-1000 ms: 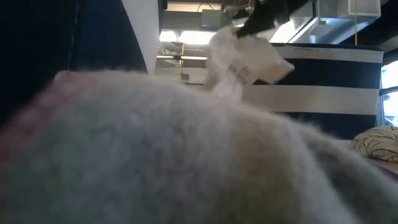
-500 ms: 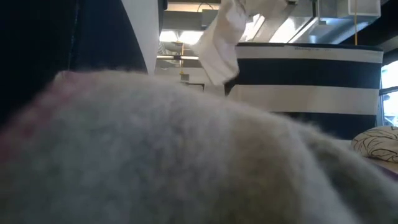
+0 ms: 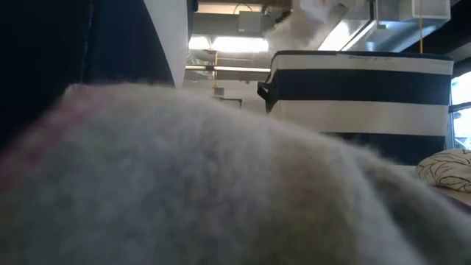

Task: Sort clothes
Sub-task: Put the white underwear into the top right laundry bin

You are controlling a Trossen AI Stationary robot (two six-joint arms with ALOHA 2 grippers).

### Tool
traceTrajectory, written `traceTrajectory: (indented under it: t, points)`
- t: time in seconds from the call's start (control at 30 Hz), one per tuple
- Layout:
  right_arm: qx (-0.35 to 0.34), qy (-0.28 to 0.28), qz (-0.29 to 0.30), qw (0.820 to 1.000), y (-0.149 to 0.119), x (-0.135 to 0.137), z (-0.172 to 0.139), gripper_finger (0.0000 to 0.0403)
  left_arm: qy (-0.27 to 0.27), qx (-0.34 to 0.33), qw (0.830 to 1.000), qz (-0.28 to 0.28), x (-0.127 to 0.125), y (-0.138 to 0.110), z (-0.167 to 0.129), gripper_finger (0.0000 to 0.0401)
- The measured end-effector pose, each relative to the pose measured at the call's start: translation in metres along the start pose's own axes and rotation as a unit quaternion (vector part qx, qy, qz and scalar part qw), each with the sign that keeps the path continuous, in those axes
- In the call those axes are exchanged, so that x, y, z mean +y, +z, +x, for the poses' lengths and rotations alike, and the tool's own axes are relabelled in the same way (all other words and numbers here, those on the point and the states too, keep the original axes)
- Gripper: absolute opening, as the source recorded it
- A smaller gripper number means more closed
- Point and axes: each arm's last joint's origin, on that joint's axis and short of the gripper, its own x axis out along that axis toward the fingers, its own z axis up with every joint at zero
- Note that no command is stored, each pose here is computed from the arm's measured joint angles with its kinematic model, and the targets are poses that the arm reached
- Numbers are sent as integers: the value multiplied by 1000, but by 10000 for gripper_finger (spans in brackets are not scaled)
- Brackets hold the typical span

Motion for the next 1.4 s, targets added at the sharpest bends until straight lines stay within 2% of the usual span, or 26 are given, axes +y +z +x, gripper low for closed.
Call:
traceTrajectory:
  t: [0.17,0.37,0.67,0.83,0.97,1.03,1.17,1.4]
  points:
    - [53,-3,20,998,-29,-18,14,30,0,0,1000,0,0,0,0,3]
    - [142,45,46,988,-62,-22,31,30,0,0,1000,0,0,0,0,3]
    - [264,107,58,957,-111,2,68,31,0,-1,1000,-1,0,0,0,3]
    - [310,70,101,943,-141,18,88,31,0,-1,1000,-10,0,0,0,3]
    - [350,77,108,927,-160,28,99,38,0,-1,1000,-11,0,0,0,3]
    - [363,83,106,922,-166,30,103,55,0,-1,1000,-11,0,0,0,3]
    - [363,75,97,924,-165,29,104,113,0,-3,1000,-16,0,1,0,3]
    - [356,110,129,919,-138,-1,91,224,0,-3,1000,-22,0,1,0,3]
